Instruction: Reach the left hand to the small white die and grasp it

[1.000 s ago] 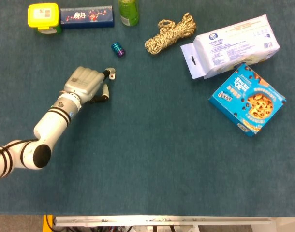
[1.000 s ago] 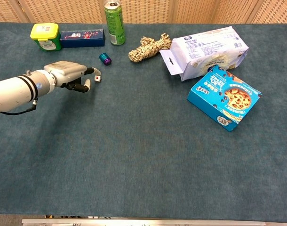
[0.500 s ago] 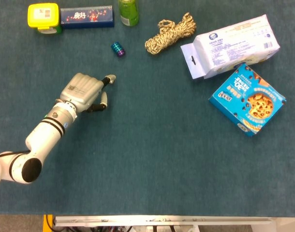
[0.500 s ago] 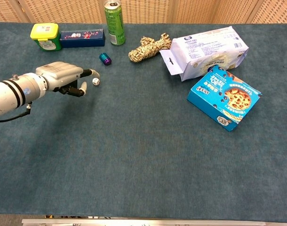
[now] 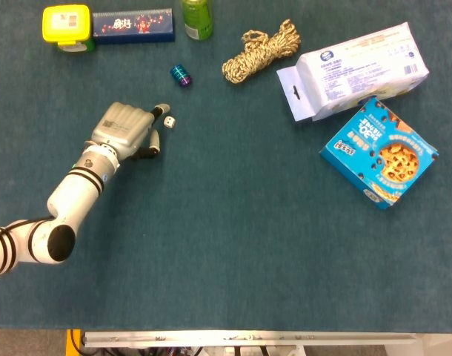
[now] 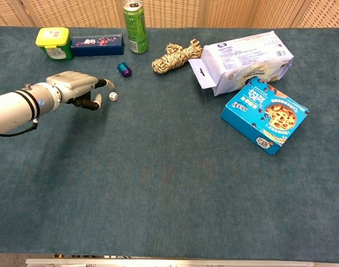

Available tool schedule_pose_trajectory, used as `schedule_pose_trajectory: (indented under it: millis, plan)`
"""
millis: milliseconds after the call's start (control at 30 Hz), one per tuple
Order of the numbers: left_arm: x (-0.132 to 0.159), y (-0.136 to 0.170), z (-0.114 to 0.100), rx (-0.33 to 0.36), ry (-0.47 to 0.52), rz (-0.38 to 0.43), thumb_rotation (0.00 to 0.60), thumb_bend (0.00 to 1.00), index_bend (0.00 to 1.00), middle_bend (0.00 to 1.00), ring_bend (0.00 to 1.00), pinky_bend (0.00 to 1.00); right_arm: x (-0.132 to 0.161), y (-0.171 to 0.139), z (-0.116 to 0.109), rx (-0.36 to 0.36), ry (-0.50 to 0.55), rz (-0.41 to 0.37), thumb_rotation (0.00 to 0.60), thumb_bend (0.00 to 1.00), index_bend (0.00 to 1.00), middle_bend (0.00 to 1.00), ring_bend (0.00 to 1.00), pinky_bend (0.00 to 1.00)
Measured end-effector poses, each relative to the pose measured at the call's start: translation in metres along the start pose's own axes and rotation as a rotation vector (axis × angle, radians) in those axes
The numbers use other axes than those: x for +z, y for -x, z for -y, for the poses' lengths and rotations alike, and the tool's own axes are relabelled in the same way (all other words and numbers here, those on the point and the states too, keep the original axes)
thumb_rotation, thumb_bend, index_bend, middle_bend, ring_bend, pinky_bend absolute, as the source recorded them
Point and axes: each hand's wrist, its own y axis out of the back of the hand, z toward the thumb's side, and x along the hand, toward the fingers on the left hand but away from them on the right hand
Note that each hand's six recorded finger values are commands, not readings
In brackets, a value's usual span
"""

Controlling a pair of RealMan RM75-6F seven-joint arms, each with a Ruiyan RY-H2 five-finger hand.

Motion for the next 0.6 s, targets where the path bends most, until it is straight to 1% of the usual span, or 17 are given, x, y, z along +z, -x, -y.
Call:
schedule_pose_trajectory:
  millis: [300, 600]
  plan:
    - [0.0045, -0.0013, 0.0069, -0.019, -0.025, 0.006, 0.289, 0.72, 0.10, 0.99, 0.98, 1.00, -0.0019, 0.0000, 0.0005, 0.001, 0.000, 0.005, 0.600, 0.33, 0.39, 0.43, 0.31, 0.30]
    - [0.0055, 0.0064, 0.0054, -0.019, -0.034, 0.015, 0.291, 0.72, 0.10, 0.99, 0.98, 1.00, -0.0023, 0.0000, 0.0008, 0.001, 0.001, 0.005, 0.600, 0.33, 0.39, 0.43, 0.31, 0.30]
